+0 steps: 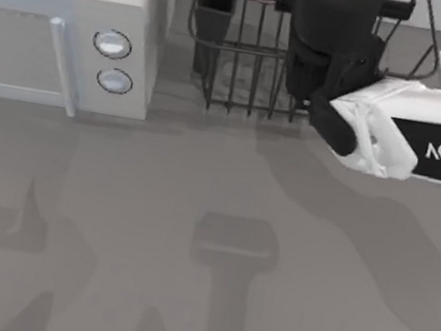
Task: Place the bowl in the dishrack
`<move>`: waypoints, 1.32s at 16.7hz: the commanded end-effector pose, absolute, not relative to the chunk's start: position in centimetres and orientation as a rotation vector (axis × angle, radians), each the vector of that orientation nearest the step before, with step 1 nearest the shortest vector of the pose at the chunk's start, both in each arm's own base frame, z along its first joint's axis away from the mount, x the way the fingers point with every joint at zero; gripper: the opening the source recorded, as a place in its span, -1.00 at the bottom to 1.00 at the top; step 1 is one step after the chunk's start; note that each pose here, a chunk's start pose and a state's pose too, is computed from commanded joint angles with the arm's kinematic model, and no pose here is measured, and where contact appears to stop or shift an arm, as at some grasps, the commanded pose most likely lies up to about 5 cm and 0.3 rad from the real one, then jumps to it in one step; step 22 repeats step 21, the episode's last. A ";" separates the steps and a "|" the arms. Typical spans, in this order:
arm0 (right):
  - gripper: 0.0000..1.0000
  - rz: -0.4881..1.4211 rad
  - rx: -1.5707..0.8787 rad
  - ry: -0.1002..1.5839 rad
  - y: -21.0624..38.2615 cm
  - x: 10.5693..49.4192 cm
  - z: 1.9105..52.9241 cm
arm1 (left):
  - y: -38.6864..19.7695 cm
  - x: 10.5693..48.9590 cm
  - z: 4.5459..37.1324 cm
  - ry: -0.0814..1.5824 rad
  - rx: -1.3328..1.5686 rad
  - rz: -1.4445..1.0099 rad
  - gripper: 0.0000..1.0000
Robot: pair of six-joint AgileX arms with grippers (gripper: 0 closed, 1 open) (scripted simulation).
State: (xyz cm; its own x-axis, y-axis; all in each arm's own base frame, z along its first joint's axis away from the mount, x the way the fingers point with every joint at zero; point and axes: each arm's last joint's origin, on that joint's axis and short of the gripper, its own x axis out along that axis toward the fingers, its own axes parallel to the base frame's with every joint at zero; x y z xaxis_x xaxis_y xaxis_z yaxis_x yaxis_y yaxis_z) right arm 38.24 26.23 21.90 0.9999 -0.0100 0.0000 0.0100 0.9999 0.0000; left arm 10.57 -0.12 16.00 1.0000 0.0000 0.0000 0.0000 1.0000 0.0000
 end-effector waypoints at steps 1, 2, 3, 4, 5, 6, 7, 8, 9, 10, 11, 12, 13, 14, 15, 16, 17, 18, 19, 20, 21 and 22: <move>-1.00 -0.010 0.000 0.000 26.2 38.2 21.9 | -0.1 10.6 16.0 0.000 0.000 0.000 1.00; -1.00 -0.010 0.000 0.000 26.2 38.2 21.9 | -0.1 10.6 16.0 0.000 0.000 0.000 1.00; -0.85 -0.010 0.000 0.000 26.2 38.2 21.9 | -0.1 10.6 16.0 0.000 0.000 0.000 1.00; -0.70 -0.010 0.000 0.000 26.2 38.2 21.9 | -0.1 10.6 16.0 0.000 0.000 0.000 1.00; -0.55 -0.010 0.000 0.000 26.2 38.2 21.9 | -0.1 10.6 16.0 0.000 0.000 0.000 1.00; -0.40 -0.010 0.000 0.000 26.2 38.2 21.9 | -0.1 10.6 16.0 0.000 0.000 0.000 1.00; -0.25 -0.010 0.000 0.000 26.2 38.2 21.9 | -0.1 10.6 16.0 0.000 0.000 0.000 1.00; -0.10 -0.010 0.000 0.000 26.2 38.2 21.9 | -0.1 10.6 16.0 0.000 0.000 0.000 1.00; 0.06 -0.010 0.000 0.000 26.2 38.2 21.9 | -0.1 10.6 16.0 0.000 0.000 0.000 1.00; 0.21 -0.010 0.000 0.000 26.2 38.2 21.9 | -0.1 10.6 16.0 0.000 0.000 0.000 1.00; 0.36 -0.010 0.000 0.000 26.2 38.2 21.9 | -0.1 10.6 16.0 0.000 0.000 0.000 1.00; 0.51 -0.010 0.000 0.000 26.2 38.2 21.9 | -0.1 10.6 16.0 0.000 0.000 0.000 1.00; 0.66 -0.010 0.000 0.000 26.2 38.2 21.9 | -0.1 10.6 16.0 0.000 0.000 0.000 1.00; 0.81 -0.010 0.000 0.000 26.2 38.2 21.9 | -0.1 10.6 16.0 0.000 0.000 0.000 1.00; 0.96 -0.010 0.000 0.000 26.2 38.2 21.9 | -0.1 10.6 16.0 0.000 0.000 0.000 1.00; 1.00 -0.010 0.000 0.000 26.2 38.2 21.9 | -0.1 10.6 16.0 0.000 0.000 0.000 1.00; 1.00 -0.010 0.000 0.000 26.2 38.2 21.9 | -0.1 10.6 16.0 0.000 0.000 0.000 1.00; 1.00 -0.010 0.000 0.000 26.2 38.2 21.9 | -0.1 10.6 16.0 0.000 0.000 0.000 1.00; 1.00 -0.010 0.000 0.000 26.2 38.2 21.9 | -0.1 10.6 16.0 0.000 0.000 0.000 1.00; 1.00 -0.010 0.000 0.000 26.2 38.2 21.9 | -0.1 10.6 16.0 0.000 0.000 0.000 1.00; 1.00 -0.010 0.000 0.000 26.2 38.2 21.9 | -0.1 10.6 16.0 0.000 0.000 0.000 1.00; 1.00 -0.010 0.000 0.000 26.2 38.2 21.9 | -0.1 10.6 16.0 0.000 0.000 0.000 1.00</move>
